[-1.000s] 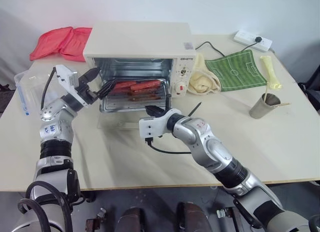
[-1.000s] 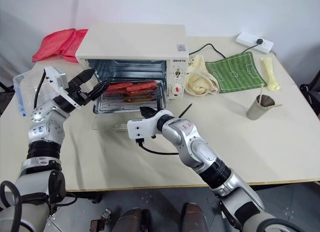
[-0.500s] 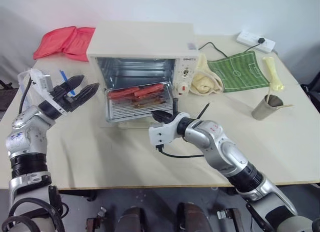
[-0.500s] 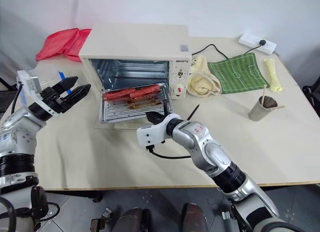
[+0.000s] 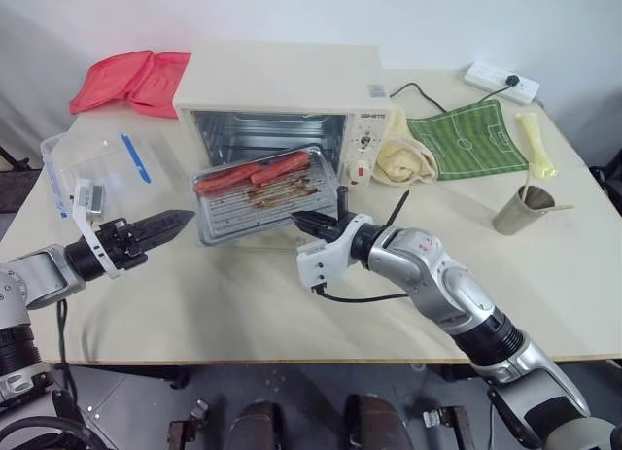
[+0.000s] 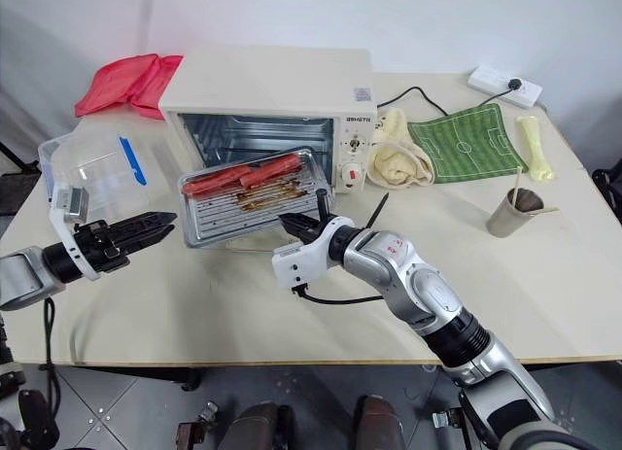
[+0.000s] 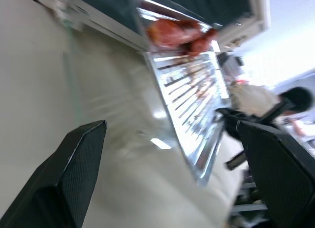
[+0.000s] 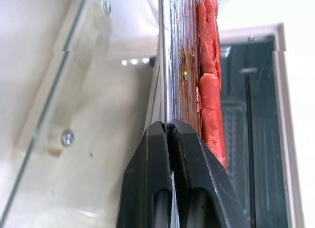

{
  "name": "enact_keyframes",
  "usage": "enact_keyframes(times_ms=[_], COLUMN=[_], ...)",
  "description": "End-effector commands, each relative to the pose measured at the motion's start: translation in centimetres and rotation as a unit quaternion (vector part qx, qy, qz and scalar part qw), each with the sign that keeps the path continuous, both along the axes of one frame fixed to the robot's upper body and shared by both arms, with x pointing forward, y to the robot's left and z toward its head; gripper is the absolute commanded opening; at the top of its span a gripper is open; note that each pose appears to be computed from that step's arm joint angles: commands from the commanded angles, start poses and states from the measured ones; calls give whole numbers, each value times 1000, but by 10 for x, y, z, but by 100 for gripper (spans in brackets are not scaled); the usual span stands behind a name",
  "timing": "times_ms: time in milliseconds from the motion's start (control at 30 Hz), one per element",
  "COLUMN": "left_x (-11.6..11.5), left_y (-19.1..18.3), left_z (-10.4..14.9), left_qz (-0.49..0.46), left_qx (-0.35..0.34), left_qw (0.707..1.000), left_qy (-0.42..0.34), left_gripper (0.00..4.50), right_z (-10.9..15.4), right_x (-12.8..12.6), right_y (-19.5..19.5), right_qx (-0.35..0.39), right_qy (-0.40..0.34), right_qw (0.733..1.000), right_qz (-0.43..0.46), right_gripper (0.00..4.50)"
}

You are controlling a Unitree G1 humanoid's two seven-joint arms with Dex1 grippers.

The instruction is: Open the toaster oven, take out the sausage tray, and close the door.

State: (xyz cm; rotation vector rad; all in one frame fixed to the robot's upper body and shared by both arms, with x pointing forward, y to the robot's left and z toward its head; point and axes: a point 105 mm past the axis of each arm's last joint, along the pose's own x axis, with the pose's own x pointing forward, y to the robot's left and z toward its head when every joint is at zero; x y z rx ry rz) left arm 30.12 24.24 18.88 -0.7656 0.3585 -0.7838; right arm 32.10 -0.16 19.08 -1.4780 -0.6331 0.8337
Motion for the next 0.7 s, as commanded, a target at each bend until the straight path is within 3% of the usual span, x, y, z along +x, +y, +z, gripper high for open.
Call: enact_keyframes(times_ms=[33,433,533,700], left_x=[-2,1,3,7], left_y=[-7,-14,-15,-21], left_z=[17,2,-3,-15], left_qz=[-4,-6,-7,-12], left_qx=[-33,-89,-99,-104], left_qw=[999,996,995,993], left_qy=[-27,18,30,59], left_gripper=[450,450,388,243], right_z=[18,19,22,22], right_x=[-7,-12,-12,-19], right_y=[1,-5,-5,-3], right_qx=[28,38,53,57], right_qy=[-16,2,12,32], right_qw=[999,998,998,996], right_qz=[26,44,45,65], right_gripper=[3,3,0,0])
